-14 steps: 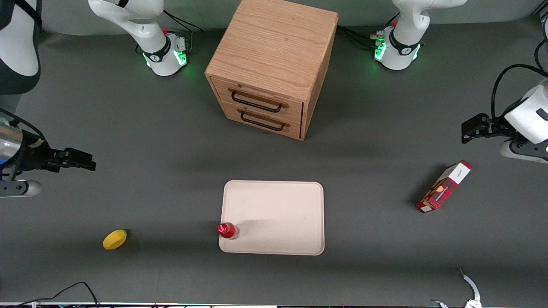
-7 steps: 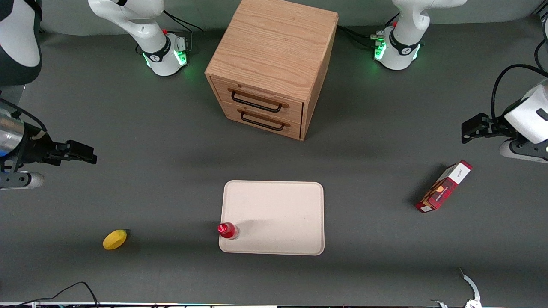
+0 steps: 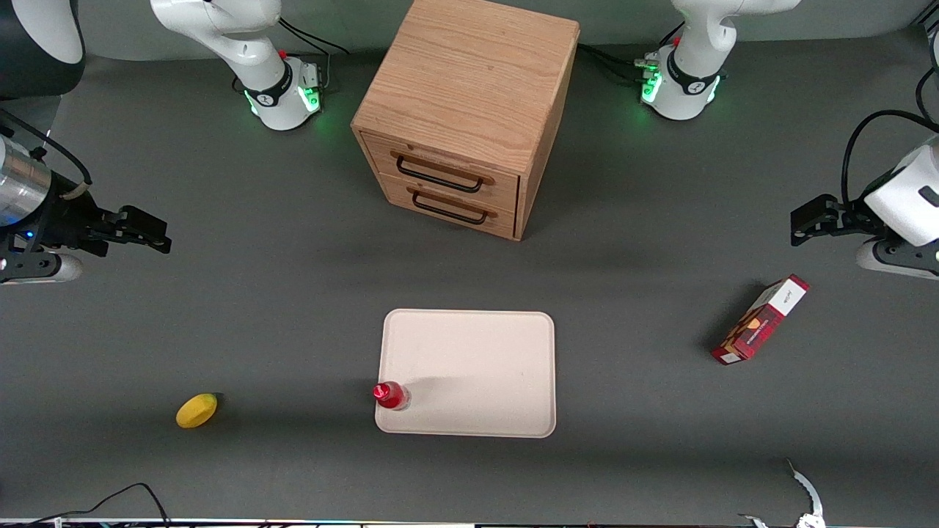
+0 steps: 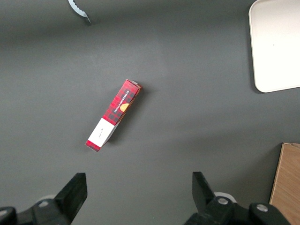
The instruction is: Place coke bottle on tray
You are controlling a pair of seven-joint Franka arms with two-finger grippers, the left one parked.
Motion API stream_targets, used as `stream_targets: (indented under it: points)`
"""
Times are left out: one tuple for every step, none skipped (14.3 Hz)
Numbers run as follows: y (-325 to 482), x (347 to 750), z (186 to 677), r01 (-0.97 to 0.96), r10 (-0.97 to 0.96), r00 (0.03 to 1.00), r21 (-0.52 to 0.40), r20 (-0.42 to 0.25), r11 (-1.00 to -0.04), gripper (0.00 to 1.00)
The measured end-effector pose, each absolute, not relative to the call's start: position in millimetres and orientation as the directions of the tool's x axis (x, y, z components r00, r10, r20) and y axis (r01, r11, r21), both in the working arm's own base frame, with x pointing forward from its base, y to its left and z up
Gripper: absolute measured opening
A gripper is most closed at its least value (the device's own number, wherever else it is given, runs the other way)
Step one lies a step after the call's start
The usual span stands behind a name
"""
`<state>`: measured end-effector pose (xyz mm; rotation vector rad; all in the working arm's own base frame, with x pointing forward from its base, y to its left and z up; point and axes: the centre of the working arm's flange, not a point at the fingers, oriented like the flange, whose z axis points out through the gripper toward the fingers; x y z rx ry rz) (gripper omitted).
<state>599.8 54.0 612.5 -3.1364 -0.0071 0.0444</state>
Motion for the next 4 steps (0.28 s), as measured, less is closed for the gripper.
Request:
stream_targets:
  points:
    - [53.6, 600.1, 611.2, 0.002, 0.002, 1.0, -0.013, -0.029, -1.0, 1.0]
    - [52.9, 600.0, 612.0, -0.001, 0.0, 1.0, -0.021, -0.028, -1.0, 1.0]
    - [51.1, 599.8, 614.0, -0.005, -0.004, 1.0, -0.025, -0.025, -1.0, 1.0]
    - [47.9, 600.0, 615.8, -0.011, -0.01, 1.0, -0.031, -0.022, -0.999, 1.0]
